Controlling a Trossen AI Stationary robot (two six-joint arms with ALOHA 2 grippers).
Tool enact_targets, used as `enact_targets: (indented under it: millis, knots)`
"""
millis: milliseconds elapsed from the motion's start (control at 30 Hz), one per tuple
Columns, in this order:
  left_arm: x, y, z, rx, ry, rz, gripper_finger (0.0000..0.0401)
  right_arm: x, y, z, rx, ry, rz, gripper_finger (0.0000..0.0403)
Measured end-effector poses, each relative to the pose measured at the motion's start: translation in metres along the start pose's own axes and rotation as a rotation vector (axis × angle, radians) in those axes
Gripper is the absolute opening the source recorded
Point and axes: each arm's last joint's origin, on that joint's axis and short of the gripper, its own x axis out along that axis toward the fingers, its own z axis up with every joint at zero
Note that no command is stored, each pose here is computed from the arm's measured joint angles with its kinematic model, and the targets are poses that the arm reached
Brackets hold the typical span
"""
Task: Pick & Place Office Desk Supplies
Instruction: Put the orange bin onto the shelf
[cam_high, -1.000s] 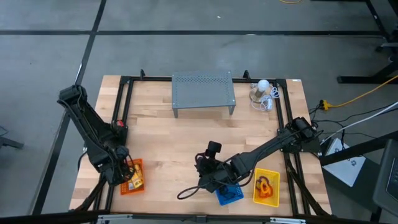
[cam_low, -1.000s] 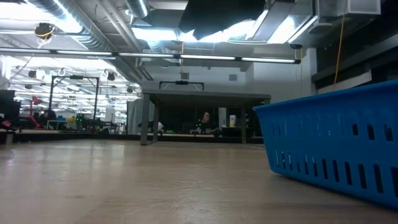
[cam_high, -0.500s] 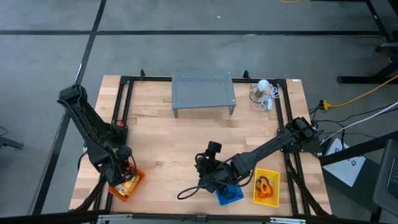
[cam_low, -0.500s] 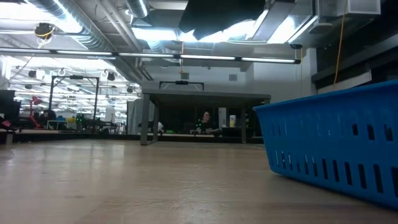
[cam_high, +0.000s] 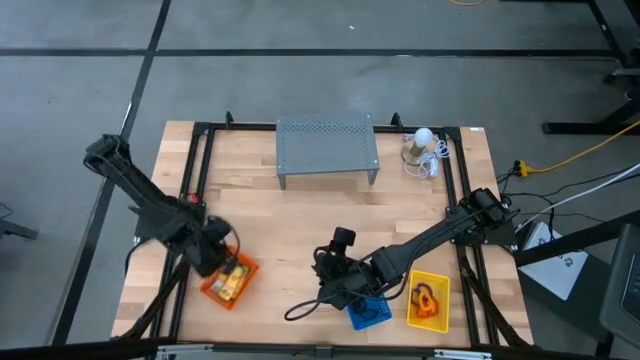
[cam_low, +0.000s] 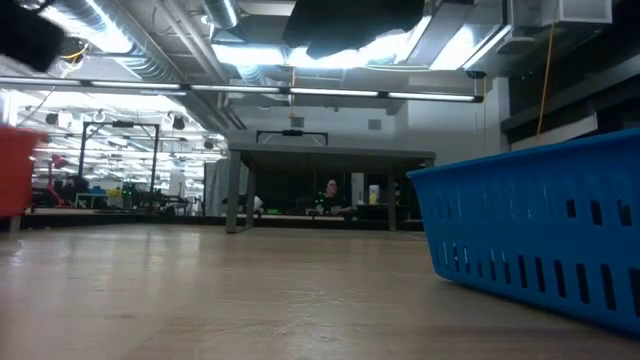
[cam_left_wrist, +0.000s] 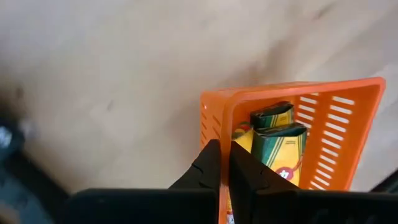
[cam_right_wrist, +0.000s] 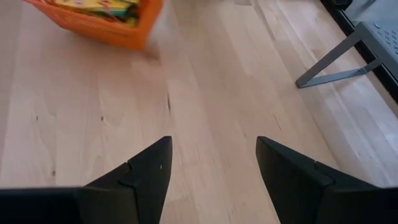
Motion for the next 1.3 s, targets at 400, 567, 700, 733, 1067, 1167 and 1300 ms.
enact_targets:
  millis: [400, 567, 700, 733, 1067, 1167, 1300]
  knots:
    - [-0.048, -0.013, 0.087, -0.02, -0.354, -0.285, 0.0004, 0.0, 0.0, 0.0, 0.002, -0.001, 0.004, 0.0233]
    - [-0.062, -0.008, 0.123, -0.034, -0.469, -0.308, 0.0004, 0.0, 0.0, 0.0, 0.004, -0.003, 0.005, 0.0233]
    - [-0.072, 0.001, 0.149, -0.074, -0.533, -0.331, 0.0004, 0.0, 0.001, 0.001, 0.006, -0.006, 0.007, 0.0233]
    - [-0.075, 0.004, 0.154, -0.085, -0.555, -0.336, 0.0004, 0.0, 0.001, 0.001, 0.007, -0.007, 0.007, 0.0233]
    - [-0.099, 0.022, 0.205, -0.166, -0.739, -0.425, 0.0004, 0.0, 0.002, 0.003, 0.025, -0.027, 0.017, 0.0233]
    - [-0.092, 0.03, 0.22, -0.204, -0.716, -0.392, 0.0004, 0.0, 0.002, 0.004, 0.029, -0.031, 0.019, 0.0233]
    - [-0.081, 0.039, 0.243, -0.237, -0.691, -0.393, 0.0004, 0.0, 0.002, 0.004, 0.032, -0.034, 0.021, 0.0233]
